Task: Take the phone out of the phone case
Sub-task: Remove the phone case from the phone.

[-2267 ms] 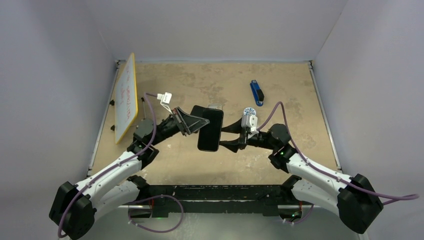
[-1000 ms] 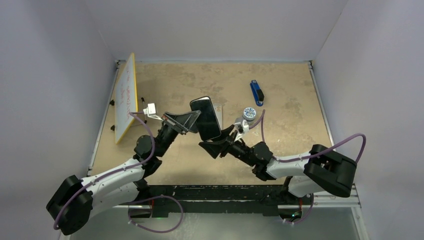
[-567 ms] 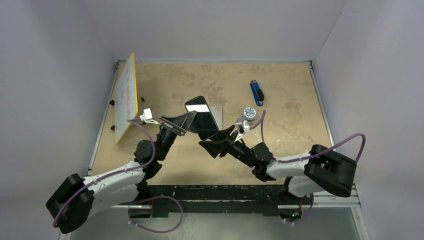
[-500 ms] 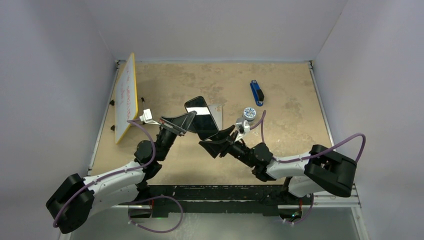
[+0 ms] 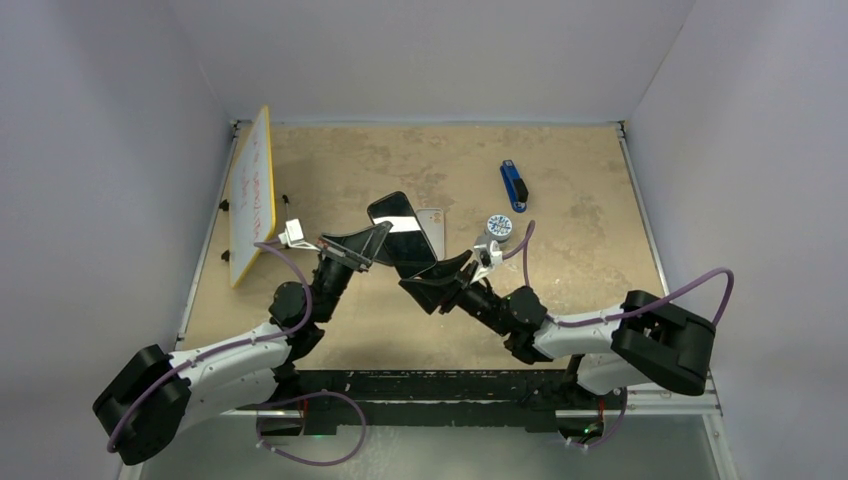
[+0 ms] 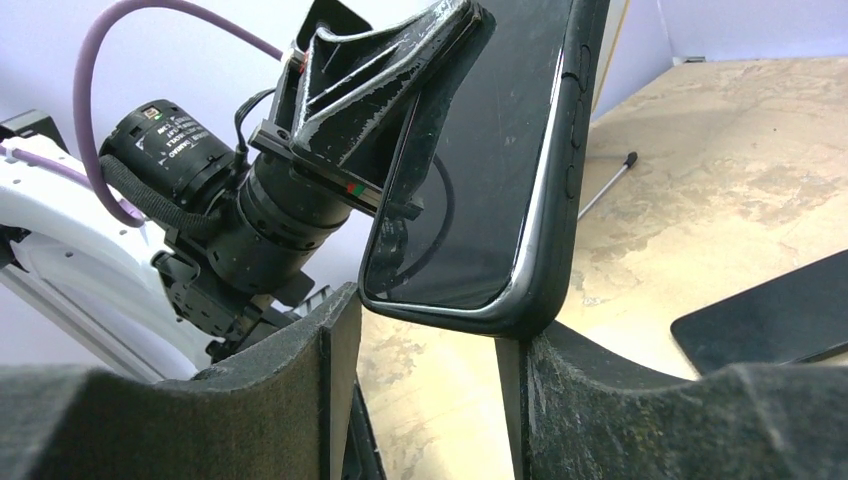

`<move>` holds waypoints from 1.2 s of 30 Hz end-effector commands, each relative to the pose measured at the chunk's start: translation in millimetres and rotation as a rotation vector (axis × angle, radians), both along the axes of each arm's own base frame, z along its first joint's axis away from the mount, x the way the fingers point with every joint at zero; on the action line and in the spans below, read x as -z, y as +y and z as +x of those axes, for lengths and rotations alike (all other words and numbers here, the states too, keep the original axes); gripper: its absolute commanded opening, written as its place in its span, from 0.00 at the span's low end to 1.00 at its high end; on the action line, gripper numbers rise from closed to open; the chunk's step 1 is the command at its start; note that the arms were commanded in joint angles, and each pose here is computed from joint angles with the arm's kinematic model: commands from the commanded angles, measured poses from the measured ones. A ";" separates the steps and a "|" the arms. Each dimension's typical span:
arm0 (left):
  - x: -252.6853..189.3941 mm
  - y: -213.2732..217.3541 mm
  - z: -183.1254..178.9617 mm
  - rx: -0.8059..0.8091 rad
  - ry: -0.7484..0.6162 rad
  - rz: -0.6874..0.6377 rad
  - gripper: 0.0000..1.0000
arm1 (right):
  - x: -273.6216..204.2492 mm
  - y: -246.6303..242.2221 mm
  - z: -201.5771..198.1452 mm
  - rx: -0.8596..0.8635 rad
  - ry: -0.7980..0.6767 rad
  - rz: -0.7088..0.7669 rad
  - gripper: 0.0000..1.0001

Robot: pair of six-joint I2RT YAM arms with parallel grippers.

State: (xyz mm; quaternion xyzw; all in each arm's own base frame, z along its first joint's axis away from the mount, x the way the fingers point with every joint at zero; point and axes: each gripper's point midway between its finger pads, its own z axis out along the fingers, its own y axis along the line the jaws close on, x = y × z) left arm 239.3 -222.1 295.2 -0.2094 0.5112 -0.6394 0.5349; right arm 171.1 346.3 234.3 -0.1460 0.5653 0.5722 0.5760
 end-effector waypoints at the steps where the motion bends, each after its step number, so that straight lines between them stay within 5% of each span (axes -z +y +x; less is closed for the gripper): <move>1: -25.4 9.4 -9.5 0.001 -0.073 -0.093 0.00 | -101.2 -35.3 -9.8 0.044 -0.175 0.358 0.52; 10: -18.1 10.4 -7.8 -0.009 -0.059 -0.085 0.00 | -106.0 -38.0 -11.6 0.039 -0.167 0.380 0.57; 19: -20.7 5.3 -10.4 0.027 -0.048 -0.106 0.00 | -92.7 -32.1 -2.4 0.087 -0.193 0.318 0.47; 36: -14.7 -14.9 -12.2 0.144 0.102 -0.119 0.00 | -9.8 -23.5 47.0 0.347 -0.326 -0.166 0.50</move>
